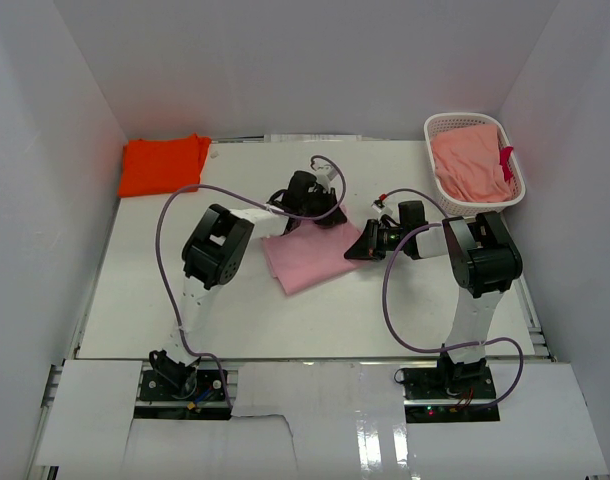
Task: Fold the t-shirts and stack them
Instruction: Smooth out wrinkles on the folded tshirt
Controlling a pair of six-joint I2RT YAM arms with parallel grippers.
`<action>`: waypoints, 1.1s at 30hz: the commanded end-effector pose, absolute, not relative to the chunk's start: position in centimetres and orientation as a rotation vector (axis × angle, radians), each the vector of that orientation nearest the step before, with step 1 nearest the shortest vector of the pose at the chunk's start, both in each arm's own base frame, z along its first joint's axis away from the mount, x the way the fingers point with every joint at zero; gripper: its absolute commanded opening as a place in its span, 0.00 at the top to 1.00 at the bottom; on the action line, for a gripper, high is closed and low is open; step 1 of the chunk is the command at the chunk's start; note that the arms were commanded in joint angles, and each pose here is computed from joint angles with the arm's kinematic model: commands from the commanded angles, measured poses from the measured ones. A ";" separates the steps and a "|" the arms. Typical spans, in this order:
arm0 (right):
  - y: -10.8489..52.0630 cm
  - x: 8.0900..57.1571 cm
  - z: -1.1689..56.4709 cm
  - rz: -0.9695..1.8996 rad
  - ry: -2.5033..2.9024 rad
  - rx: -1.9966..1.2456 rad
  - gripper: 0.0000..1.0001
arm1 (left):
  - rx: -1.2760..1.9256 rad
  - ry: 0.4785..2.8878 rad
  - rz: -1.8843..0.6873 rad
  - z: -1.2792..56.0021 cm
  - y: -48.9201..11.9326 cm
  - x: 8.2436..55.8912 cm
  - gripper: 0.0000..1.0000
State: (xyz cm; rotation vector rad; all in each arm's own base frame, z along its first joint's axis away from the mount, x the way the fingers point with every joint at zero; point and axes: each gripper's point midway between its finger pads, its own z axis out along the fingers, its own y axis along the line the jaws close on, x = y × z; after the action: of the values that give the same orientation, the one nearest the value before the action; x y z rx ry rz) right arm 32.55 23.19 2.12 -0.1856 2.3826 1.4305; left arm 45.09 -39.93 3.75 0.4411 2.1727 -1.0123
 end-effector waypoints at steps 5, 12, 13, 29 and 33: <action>22.5 31.0 -0.9 1.366 2.491 -0.139 0.92 | 0.417 2.080 -0.976 6.3 -38.1 46.9 1.00; 22.5 30.9 -1.0 1.365 2.493 -0.144 0.92 | 0.411 2.055 -0.920 7.3 -36.6 48.6 1.00; 22.5 30.9 -1.0 1.365 2.495 -0.143 0.92 | 0.411 2.058 -0.931 7.3 -36.5 48.6 1.00; 22.7 30.6 -1.3 1.358 2.504 -0.160 0.92 | 0.429 1.993 -0.876 8.0 -35.4 51.8 1.00; 22.8 30.4 -1.5 1.358 2.511 -0.161 0.92 | 0.439 1.930 -0.889 10.2 -36.1 53.5 1.00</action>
State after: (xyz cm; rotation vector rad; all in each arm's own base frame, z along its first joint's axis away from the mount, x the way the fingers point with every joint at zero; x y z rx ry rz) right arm 32.41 23.42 2.10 -0.1975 2.3812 1.4322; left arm 51.49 -35.89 6.54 0.4229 2.0280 -0.9060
